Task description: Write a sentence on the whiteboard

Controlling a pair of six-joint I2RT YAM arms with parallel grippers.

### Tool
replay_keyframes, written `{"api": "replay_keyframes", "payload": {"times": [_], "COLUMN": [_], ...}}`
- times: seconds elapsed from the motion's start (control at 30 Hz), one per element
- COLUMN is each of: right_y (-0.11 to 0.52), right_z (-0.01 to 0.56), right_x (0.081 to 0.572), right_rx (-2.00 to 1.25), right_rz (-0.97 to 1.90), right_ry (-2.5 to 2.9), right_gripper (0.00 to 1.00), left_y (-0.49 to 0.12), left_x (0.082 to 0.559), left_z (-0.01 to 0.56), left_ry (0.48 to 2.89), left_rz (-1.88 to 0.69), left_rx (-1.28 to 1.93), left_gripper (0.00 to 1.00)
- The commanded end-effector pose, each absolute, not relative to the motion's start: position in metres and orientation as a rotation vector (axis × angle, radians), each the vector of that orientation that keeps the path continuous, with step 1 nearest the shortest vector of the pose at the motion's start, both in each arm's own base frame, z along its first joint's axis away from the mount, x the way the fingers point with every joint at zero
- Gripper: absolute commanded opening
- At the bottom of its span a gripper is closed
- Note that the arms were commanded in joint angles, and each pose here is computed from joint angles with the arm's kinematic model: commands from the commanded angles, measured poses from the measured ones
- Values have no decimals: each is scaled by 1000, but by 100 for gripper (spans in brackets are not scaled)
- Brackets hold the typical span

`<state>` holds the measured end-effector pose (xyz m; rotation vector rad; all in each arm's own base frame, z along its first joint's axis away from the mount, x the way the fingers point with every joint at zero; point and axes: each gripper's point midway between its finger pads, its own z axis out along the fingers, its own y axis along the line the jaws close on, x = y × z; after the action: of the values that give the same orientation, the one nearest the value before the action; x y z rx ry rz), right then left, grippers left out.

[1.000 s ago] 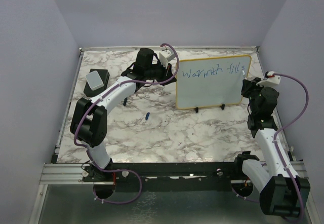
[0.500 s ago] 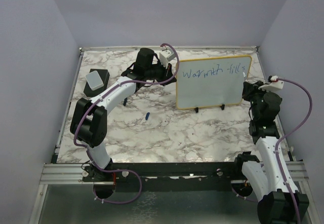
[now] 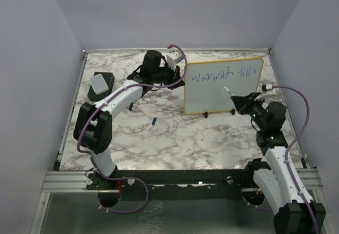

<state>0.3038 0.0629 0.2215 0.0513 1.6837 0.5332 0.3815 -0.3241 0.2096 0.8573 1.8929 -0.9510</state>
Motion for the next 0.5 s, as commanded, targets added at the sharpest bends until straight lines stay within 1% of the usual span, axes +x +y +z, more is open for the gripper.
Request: {"api": "replay_keyframes", "payload": {"times": [0.0, 0.13, 0.47], "right_y": [113, 145, 179], "right_z": [212, 206, 198], "right_x": [286, 281, 296], "right_rx": [-126, -193, -213], "right_rz": [698, 733, 704], "right_ry": [1678, 1675, 1646], "right_gripper": [1, 1, 1], "left_y": [-327, -327, -326], "left_x": [382, 382, 383], "left_z": [221, 219, 215], "left_ry": [1881, 1887, 1896], "left_rz": [-935, -931, -919], "left_rx": [850, 853, 857], "left_gripper": [0, 0, 0]}}
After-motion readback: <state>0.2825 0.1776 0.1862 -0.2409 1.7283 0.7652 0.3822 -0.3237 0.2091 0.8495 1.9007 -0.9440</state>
